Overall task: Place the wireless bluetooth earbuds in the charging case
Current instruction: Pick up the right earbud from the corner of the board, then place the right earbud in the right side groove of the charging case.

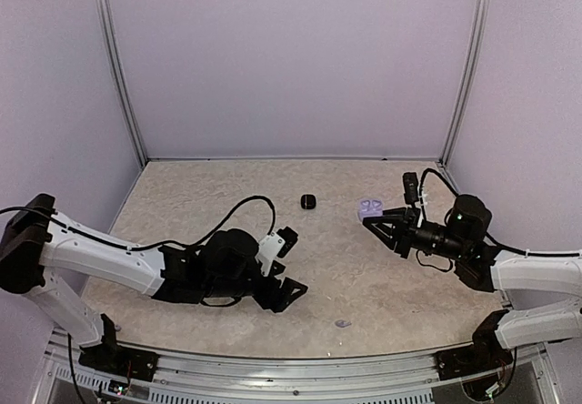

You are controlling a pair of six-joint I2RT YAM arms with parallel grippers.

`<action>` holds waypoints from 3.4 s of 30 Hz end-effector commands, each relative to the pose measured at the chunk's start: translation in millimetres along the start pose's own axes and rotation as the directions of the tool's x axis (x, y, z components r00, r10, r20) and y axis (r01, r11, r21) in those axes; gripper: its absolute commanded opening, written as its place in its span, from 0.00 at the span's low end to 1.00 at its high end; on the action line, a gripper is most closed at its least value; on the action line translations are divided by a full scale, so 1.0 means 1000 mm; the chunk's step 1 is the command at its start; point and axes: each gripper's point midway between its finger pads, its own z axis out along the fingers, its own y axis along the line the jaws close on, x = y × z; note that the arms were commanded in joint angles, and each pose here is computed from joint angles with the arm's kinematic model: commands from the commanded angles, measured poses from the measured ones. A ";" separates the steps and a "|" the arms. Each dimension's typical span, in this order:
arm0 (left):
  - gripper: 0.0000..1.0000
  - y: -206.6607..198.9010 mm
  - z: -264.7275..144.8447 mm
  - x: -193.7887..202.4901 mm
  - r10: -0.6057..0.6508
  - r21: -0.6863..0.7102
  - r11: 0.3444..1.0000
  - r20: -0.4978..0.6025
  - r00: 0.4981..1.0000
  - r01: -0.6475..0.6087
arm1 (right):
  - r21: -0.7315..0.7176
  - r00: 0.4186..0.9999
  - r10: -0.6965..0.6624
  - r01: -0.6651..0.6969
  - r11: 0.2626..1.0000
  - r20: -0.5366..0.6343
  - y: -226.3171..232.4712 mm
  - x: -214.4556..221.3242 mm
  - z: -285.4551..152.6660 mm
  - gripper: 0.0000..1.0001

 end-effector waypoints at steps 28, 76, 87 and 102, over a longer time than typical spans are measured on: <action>0.51 -0.107 0.105 0.072 0.606 0.455 0.684 0.082 0.791 -0.570 | 0.044 0.994 -0.054 0.058 0.997 -0.093 -0.005 0.010 -0.020 0.00; 0.04 -0.079 -0.081 -0.127 -0.250 0.582 0.769 -0.108 0.962 0.265 | 0.011 0.644 -0.750 0.758 0.652 0.149 0.056 -0.004 0.016 0.00; 0.02 -0.090 -0.070 -0.139 -0.310 0.613 0.703 -0.189 0.932 0.359 | 0.011 0.596 -0.794 0.799 0.602 0.122 0.073 0.007 0.035 0.00; 0.00 -0.085 -0.045 -0.128 -0.366 0.537 0.705 -0.284 0.886 0.463 | 0.040 0.552 -0.827 0.829 0.558 0.104 0.082 0.011 0.038 0.00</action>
